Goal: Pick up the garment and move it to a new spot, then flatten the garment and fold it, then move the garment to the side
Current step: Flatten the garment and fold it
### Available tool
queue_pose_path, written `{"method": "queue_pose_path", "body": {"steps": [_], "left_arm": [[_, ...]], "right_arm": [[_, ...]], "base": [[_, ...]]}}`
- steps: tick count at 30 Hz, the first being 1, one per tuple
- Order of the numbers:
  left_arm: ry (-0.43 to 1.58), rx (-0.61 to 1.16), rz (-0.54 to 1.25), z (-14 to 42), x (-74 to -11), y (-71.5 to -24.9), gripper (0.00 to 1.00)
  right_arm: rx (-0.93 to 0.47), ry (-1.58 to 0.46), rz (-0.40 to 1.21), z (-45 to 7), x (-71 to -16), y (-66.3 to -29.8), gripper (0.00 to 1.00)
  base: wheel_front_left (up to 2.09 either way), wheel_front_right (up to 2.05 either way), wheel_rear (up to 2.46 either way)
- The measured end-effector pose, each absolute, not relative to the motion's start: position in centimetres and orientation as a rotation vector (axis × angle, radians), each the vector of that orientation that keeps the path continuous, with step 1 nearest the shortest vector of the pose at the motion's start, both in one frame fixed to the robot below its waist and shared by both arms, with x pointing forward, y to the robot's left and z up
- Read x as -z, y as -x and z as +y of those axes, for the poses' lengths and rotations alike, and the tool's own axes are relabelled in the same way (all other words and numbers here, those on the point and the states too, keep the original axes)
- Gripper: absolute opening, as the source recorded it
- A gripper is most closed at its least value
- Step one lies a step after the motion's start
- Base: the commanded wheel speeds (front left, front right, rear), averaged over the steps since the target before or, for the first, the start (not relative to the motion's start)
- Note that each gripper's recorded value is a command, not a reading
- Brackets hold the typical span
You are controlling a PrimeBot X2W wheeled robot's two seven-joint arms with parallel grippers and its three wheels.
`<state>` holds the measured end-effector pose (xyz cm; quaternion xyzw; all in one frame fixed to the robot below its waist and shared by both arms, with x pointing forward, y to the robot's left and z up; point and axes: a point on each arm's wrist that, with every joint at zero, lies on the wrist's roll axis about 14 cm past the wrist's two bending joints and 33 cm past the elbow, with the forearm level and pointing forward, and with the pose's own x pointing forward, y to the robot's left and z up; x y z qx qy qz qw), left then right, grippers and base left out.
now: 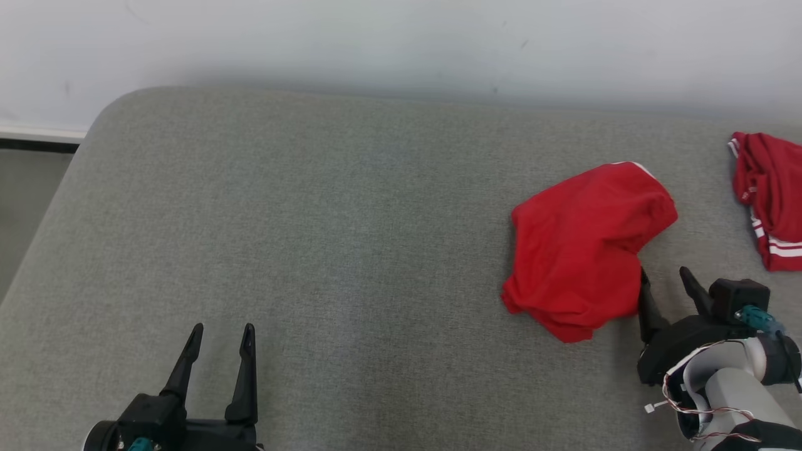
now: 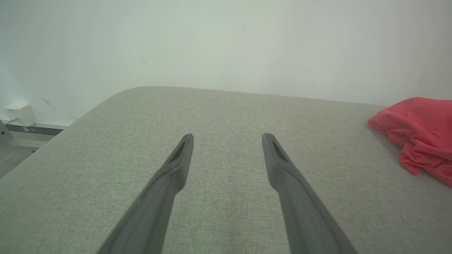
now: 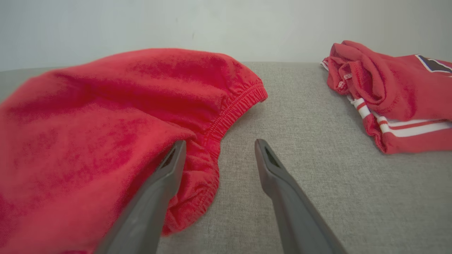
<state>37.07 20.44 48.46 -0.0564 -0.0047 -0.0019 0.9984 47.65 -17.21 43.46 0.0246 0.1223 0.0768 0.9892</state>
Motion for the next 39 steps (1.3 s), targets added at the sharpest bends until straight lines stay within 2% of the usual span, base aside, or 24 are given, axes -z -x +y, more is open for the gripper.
{"method": "queue_pose_path", "body": {"steps": [10,11,12,18,26,33,39], "left_arm": [[0.114,-0.046,0.007,21.9,-47.9,-36.7,1.0],[0.114,-0.049,0.005,21.9,-48.0,-36.6,1.0],[0.113,-0.052,0.001,22.0,-48.1,-36.6,1.0],[0.121,-0.045,-0.008,21.7,-48.3,-36.4,1.0],[0.127,-0.029,-0.013,21.2,-48.4,-36.0,1.0],[0.126,-0.002,-0.029,20.3,-48.9,-35.6,1.0],[0.123,0.032,-0.053,19.4,-49.8,-35.6,1.0]], "right_arm": [[-0.189,-0.073,0.416,-14.3,-38.3,-46.8,1.0],[-0.19,-0.078,0.418,-14.2,-38.3,-46.8,0.85],[-0.192,-0.085,0.42,-13.9,-38.3,-46.7,0.0],[-0.161,-0.103,0.389,-15.1,-39.2,-46.7,0.0],[-0.037,-0.051,0.245,-22.7,-43.6,-46.8,0.0],[0.034,0.058,0.103,-28.7,-49.4,-46.2,0.0],[0.043,0.171,-0.024,-31.3,-55.7,-46.3,0.0]], "base": [[0.0,0.0,0.0],[0.0,0.0,0.0],[0.0,0.0,0.0],[0.0,0.0,0.0],[0.0,0.0,0.0],[0.0,0.0,0.0],[0.0,0.0,0.0]]}}
